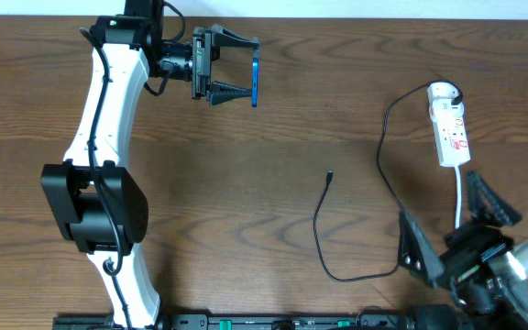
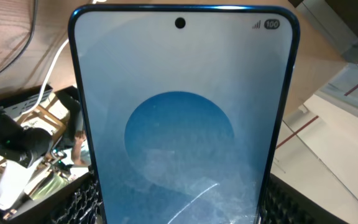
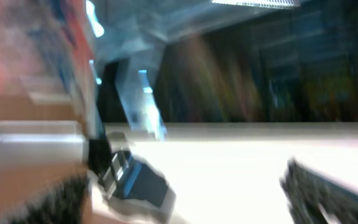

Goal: Plug charger to phone and switch on socket
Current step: 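Move the right gripper to the phone held by the left gripper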

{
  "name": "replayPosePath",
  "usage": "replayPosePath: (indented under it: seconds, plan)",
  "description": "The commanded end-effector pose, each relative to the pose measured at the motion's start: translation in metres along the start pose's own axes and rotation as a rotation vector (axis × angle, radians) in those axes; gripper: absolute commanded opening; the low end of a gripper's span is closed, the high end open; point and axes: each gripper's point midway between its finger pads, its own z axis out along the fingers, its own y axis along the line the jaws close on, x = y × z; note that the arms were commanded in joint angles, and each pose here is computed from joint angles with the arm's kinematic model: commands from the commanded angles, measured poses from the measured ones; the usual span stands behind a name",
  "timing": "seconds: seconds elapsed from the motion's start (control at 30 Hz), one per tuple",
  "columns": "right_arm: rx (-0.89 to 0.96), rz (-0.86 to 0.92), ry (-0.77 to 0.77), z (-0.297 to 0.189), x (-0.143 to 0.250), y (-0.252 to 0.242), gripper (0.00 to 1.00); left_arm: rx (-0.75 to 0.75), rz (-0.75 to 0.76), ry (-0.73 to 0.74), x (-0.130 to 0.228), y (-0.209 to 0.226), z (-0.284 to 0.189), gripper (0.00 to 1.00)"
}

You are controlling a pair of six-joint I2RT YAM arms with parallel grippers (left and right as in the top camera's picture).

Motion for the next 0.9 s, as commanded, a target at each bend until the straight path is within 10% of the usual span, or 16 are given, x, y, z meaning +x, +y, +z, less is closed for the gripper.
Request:
replayPosePath:
  seconds: [0.0, 0.3, 0.63, 0.87]
  plan:
    - [0.004, -0.202, 0.167, 0.019, -0.025, 0.001, 0.99, 0.036, 0.033, 0.044, 0.023, -0.014, -0.003, 0.68]
    - [-0.49, 0.129, 0.386, 0.063, -0.054, 0.07, 0.99, 0.035, 0.034, 0.043, 0.022, -0.014, -0.003, 0.68]
    - [-0.393, 0.532, 0.555, 0.127, -0.015, 0.04, 0.99, 0.035, 0.034, 0.044, 0.023, -0.014, -0.002, 0.68]
    - [-0.129, 0.434, 0.791, 0.166, 0.049, 0.032, 0.99, 0.035, 0.034, 0.044, 0.023, -0.014, -0.002, 0.68]
